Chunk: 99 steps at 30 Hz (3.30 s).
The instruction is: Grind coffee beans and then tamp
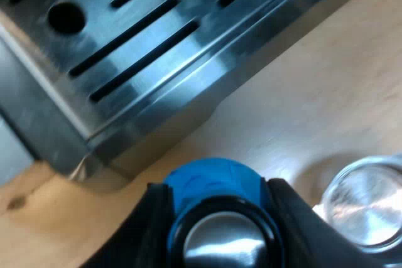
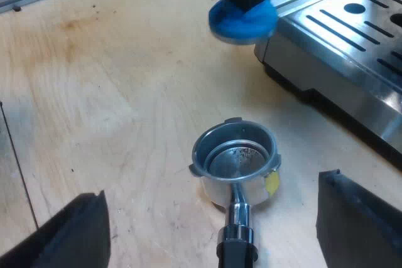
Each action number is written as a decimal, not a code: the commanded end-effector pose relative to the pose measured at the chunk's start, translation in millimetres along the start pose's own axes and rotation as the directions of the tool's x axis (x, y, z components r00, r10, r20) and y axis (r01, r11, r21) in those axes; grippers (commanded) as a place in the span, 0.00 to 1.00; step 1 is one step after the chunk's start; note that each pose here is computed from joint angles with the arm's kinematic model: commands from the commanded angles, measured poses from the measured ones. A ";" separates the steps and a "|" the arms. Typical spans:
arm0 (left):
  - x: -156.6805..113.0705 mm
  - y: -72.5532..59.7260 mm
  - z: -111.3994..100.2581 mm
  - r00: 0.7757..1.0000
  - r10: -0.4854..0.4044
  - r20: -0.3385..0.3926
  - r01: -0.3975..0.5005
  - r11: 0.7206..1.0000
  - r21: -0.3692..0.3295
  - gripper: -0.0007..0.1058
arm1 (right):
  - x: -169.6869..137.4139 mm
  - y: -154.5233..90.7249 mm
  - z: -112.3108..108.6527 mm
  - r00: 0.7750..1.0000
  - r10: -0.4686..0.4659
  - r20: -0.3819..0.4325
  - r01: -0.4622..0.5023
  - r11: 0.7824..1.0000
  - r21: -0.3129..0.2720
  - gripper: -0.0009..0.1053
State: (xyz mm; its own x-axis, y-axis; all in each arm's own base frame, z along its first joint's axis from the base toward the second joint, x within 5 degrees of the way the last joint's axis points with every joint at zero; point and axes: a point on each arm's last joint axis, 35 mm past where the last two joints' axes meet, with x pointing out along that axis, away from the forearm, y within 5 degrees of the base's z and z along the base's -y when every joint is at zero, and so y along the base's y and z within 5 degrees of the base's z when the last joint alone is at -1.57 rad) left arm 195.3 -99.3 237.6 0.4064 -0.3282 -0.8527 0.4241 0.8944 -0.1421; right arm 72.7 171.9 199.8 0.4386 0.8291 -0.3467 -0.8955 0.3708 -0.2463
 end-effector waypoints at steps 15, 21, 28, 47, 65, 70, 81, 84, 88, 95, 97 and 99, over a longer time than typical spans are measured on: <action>38.4 15.6 -32.5 1.000 -0.024 -0.019 0.023 0.998 -0.060 0.01 | -0.9 0.1 2.1 1.000 0.009 0.018 -0.008 1.000 -0.013 0.66; 52.2 17.7 -35.0 0.997 -0.023 -0.071 0.018 0.997 -0.069 0.01 | -0.9 0.1 2.1 1.000 0.008 0.018 -0.008 1.000 -0.013 0.66; 65.0 19.5 -34.4 0.996 -0.022 -0.086 0.016 0.997 -0.071 0.01 | -0.9 0.1 2.1 1.000 0.008 0.018 -0.008 1.000 -0.005 0.66; 64.4 18.5 -38.6 0.991 -0.051 -0.124 0.042 0.996 -0.081 0.65 | -0.9 0.1 2.1 1.000 0.008 0.018 -0.008 1.000 -0.005 0.66; -19.1 7.5 -3.6 0.983 0.003 0.182 0.002 1.000 -0.027 0.84 | -0.8 0.2 3.7 1.000 0.019 0.024 -0.020 1.000 0.021 0.66; -43.2 4.3 -8.0 0.967 -0.001 0.254 0.006 1.000 -0.016 0.84 | -0.4 -1.6 13.6 0.998 0.026 0.053 -0.028 0.999 0.028 0.66; -85.9 -0.1 -32.2 0.943 0.016 0.333 -0.014 1.000 -0.008 0.84 | -0.7 -9.2 46.5 0.999 0.034 0.020 -0.035 0.998 0.052 0.66; -93.3 -0.9 -37.9 0.938 0.015 0.346 -0.013 1.000 -0.006 0.84 | -3.2 -13.1 61.8 0.999 0.044 -0.023 -0.043 0.998 0.049 0.66; -105.9 -2.6 -42.7 0.933 0.011 0.359 -0.011 1.000 -0.004 0.84 | -9.0 -19.2 85.8 0.998 0.050 -0.047 -0.047 0.998 0.051 0.66; -136.8 -7.5 -32.0 0.914 0.007 0.405 -0.009 1.000 0.003 0.84 | -22.6 -30.0 115.3 0.992 -0.004 -0.123 0.018 0.994 0.111 0.66; -144.6 -8.7 -28.6 0.904 0.005 0.427 -0.006 1.000 0.002 0.84 | -25.5 -33.9 120.1 0.990 -0.031 -0.137 0.048 0.991 0.124 0.66; -150.0 -9.6 -26.3 0.897 0.003 0.443 0.000 1.000 -0.007 0.84 | -27.9 -39.2 121.0 0.985 -0.040 -0.167 0.063 0.989 0.132 0.66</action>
State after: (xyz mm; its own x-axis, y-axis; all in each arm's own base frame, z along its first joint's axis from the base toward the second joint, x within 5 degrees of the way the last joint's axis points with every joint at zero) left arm 110.6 -51.7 349.2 0.7108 -0.4321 -0.5550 0.4290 0.8916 -0.1447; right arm 85.1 188.3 323.7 0.4697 0.7405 -0.4807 -0.8756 0.4602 -0.1466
